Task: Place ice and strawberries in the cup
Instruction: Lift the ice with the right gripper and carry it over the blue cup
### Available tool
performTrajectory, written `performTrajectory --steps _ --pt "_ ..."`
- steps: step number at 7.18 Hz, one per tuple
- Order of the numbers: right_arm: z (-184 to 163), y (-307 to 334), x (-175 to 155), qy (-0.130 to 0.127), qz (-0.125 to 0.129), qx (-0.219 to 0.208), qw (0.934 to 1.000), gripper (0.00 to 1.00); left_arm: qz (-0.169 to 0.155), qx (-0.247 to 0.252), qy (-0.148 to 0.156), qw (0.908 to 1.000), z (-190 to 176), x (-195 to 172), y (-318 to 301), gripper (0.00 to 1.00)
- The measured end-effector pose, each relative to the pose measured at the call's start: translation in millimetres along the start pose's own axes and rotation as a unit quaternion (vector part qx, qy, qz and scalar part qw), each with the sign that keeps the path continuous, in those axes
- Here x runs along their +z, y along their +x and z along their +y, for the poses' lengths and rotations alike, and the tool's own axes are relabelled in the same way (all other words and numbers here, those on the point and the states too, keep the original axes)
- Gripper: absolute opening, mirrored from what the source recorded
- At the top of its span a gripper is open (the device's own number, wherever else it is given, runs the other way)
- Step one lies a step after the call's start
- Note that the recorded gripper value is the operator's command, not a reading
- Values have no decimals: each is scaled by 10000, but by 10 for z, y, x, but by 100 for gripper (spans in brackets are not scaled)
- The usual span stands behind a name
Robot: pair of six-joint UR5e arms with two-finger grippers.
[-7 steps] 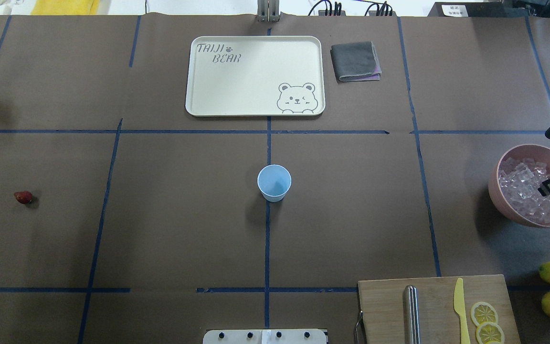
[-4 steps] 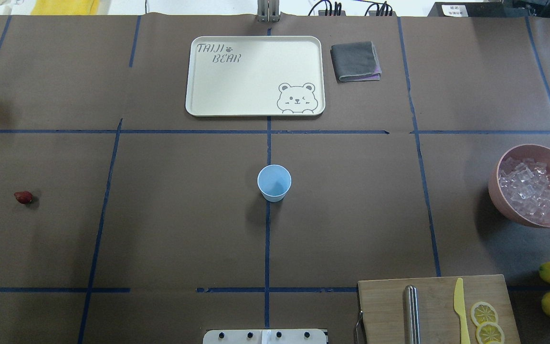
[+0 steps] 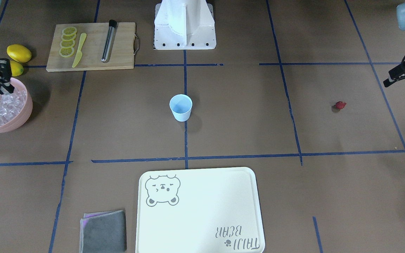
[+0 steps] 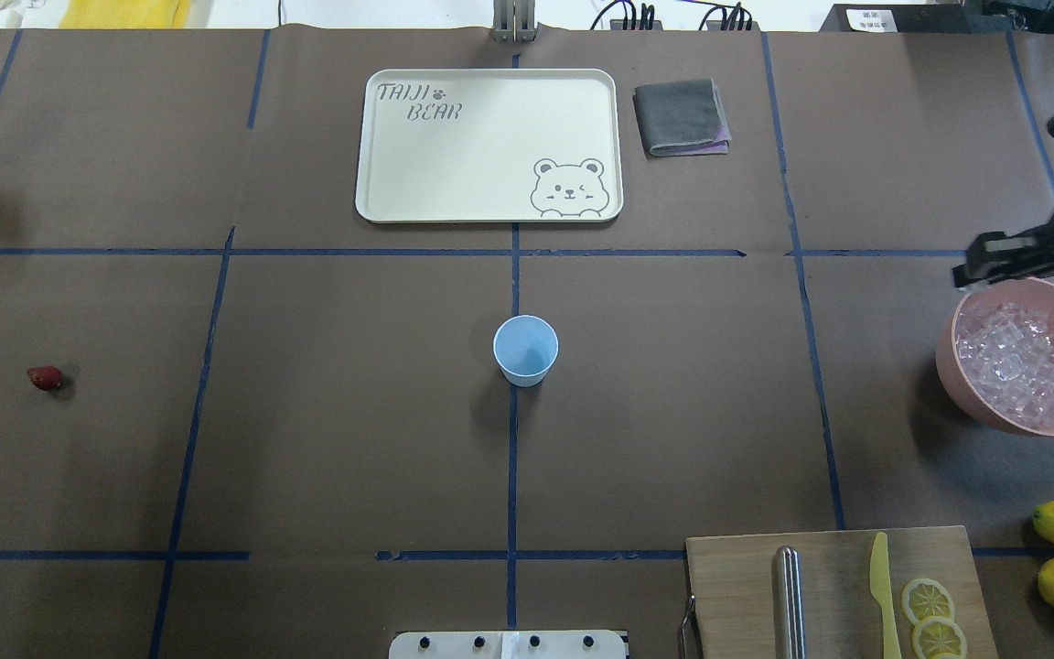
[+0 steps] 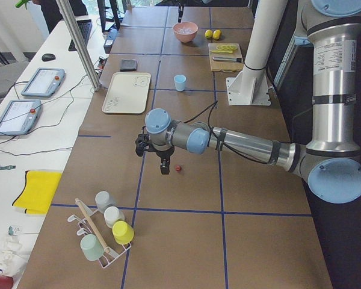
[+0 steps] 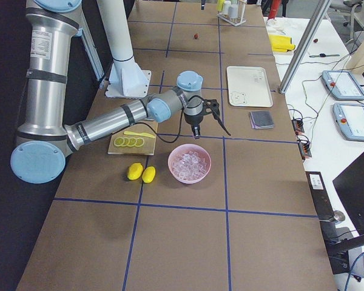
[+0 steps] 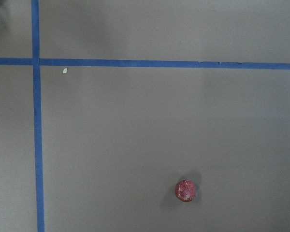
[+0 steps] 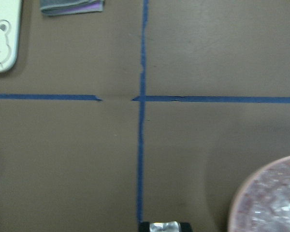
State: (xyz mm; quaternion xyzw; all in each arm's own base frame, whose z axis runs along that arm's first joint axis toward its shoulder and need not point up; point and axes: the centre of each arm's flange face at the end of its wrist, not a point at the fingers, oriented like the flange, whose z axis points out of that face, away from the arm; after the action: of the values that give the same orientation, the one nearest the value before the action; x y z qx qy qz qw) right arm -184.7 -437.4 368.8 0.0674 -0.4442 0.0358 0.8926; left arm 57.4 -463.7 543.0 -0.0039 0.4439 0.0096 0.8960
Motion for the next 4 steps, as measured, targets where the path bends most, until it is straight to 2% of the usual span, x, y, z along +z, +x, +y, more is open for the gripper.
performTrajectory --steps 1,2,4 --pt "1 -698 138 -74 -268 450 9986 0 2 8 5 10000 0 -4 4 100" --pt "61 -1442 328 -133 -393 880 9953 1 2 12 7 10000 0 -5 7 100" --pt "236 -2755 807 -41 -312 1447 9890 2 1 17 3 10000 0 -3 4 100"
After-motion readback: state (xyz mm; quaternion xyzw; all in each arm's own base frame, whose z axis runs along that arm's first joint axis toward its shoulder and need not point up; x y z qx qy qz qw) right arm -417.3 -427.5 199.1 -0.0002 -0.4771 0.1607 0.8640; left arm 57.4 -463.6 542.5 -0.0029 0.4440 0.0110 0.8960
